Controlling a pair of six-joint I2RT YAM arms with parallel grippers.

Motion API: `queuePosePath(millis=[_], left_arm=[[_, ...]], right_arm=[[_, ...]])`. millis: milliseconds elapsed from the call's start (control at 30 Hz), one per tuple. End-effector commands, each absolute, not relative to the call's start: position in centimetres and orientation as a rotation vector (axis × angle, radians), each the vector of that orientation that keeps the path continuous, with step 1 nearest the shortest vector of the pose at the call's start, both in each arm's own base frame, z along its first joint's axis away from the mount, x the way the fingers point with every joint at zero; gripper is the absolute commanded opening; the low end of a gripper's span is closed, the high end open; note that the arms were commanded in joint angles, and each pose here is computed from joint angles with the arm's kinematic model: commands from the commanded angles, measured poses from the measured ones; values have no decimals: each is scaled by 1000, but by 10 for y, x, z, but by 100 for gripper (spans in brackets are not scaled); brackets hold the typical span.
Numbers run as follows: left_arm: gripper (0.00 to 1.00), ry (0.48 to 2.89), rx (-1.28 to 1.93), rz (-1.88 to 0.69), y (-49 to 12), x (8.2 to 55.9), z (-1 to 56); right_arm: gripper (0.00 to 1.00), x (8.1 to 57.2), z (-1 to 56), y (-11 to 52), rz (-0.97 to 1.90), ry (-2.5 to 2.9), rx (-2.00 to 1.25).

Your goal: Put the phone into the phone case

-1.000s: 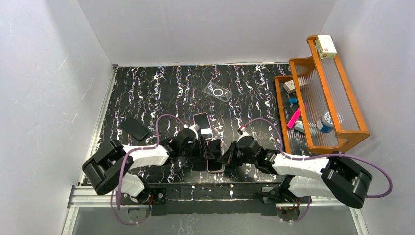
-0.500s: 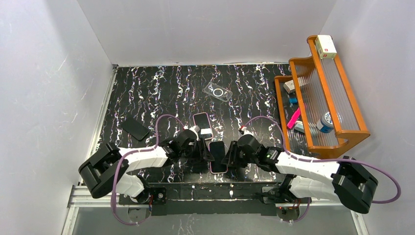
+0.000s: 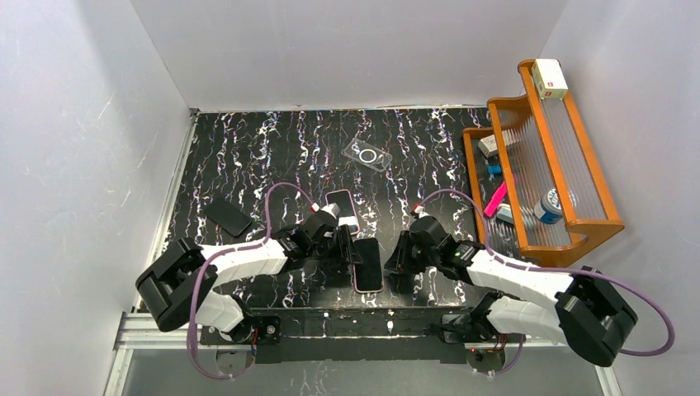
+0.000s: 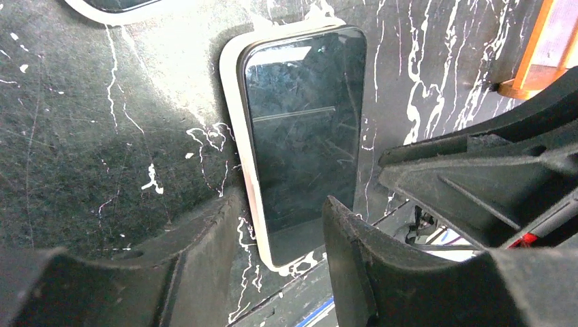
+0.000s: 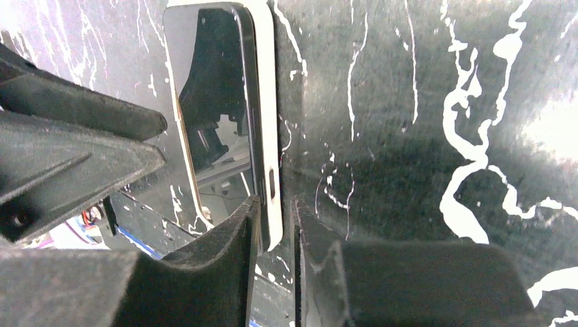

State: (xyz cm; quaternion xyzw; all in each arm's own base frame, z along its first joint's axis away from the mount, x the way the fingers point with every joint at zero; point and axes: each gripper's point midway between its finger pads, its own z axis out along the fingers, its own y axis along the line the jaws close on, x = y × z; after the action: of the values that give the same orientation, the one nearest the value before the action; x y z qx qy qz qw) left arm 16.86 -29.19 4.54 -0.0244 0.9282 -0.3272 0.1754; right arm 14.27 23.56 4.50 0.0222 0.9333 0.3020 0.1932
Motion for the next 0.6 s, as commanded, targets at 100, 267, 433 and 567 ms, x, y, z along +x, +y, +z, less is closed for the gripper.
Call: queuePosePath(millis=[100, 267, 433, 567], left_arm=[[47, 2638, -37, -849, -293, 178, 40], [46, 2662, -45, -856, -293, 174, 27], [44, 2704, -23, -889, -296, 165, 19], [39, 2710, -18, -902, -297, 163, 22]], right_arm=[[28, 165, 69, 267, 1035, 2528, -21], [21, 168, 63, 273, 1046, 2532, -41], [14, 163, 49, 279, 1073, 2576, -65], [6, 159, 41, 279, 1080, 2597, -66]])
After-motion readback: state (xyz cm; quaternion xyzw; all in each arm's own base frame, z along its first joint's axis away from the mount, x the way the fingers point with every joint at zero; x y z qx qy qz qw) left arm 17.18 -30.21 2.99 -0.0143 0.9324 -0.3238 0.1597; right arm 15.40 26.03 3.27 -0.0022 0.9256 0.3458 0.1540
